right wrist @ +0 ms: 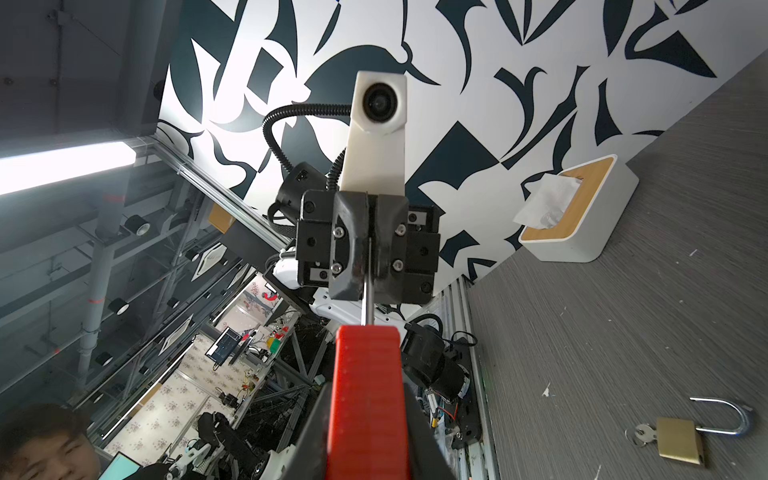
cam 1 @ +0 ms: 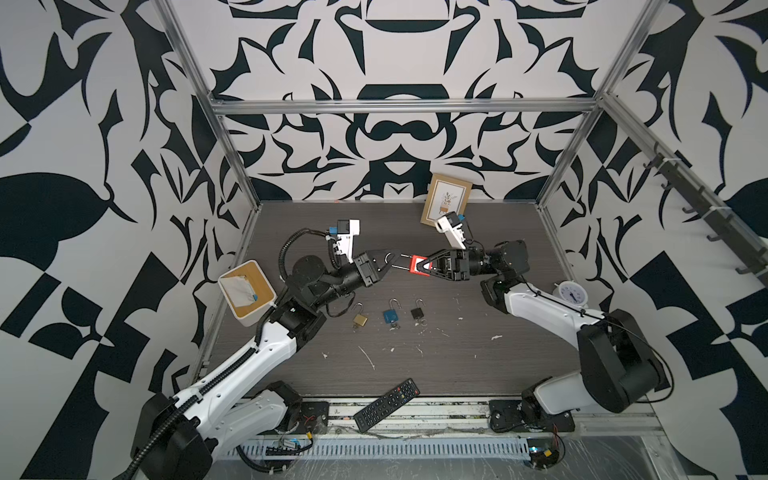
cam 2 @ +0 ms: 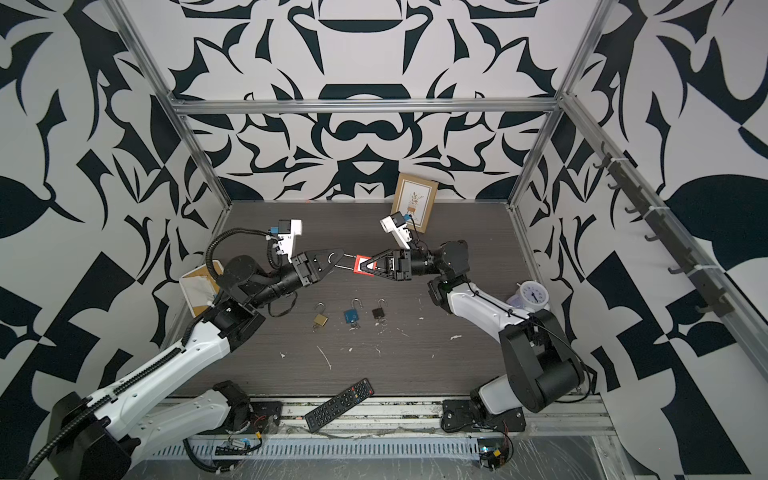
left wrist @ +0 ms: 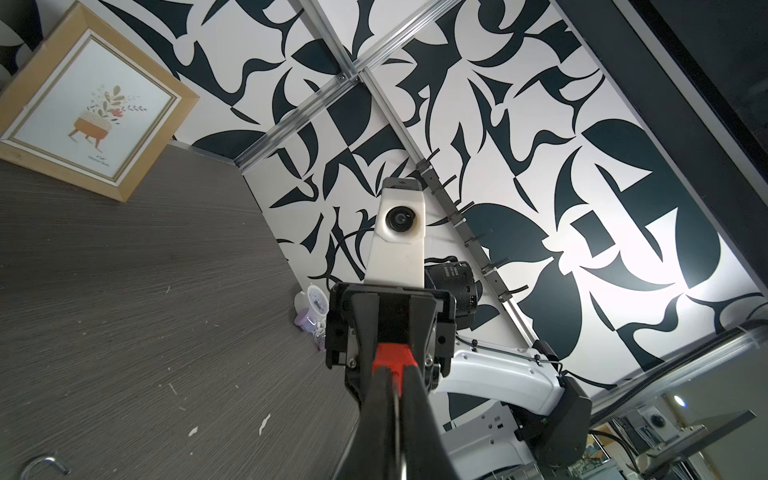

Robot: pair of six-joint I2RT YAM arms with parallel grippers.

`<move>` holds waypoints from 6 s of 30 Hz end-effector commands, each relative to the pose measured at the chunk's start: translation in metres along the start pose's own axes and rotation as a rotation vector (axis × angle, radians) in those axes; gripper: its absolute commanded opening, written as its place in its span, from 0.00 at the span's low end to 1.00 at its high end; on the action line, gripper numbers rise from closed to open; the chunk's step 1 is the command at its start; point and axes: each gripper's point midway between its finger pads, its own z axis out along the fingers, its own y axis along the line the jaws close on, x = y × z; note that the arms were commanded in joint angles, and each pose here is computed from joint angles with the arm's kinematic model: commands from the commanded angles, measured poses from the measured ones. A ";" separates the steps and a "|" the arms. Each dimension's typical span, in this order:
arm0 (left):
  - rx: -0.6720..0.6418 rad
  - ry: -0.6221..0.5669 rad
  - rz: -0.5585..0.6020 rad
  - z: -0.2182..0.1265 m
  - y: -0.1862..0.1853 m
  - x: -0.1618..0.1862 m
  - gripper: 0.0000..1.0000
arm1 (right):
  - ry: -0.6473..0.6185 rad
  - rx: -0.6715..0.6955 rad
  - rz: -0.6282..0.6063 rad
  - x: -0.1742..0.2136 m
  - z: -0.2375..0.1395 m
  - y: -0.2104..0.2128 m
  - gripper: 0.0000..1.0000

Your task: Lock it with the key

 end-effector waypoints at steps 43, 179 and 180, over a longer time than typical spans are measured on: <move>-0.014 0.123 -0.094 0.007 0.017 0.045 0.34 | -0.025 0.116 -0.180 -0.011 0.021 0.020 0.00; 0.074 0.188 -0.092 0.027 0.064 0.008 0.00 | -0.510 -0.007 0.767 0.009 -0.038 -0.050 0.34; 0.074 0.189 -0.093 0.027 0.064 0.008 0.00 | -0.506 -0.009 0.763 0.009 -0.036 -0.049 0.34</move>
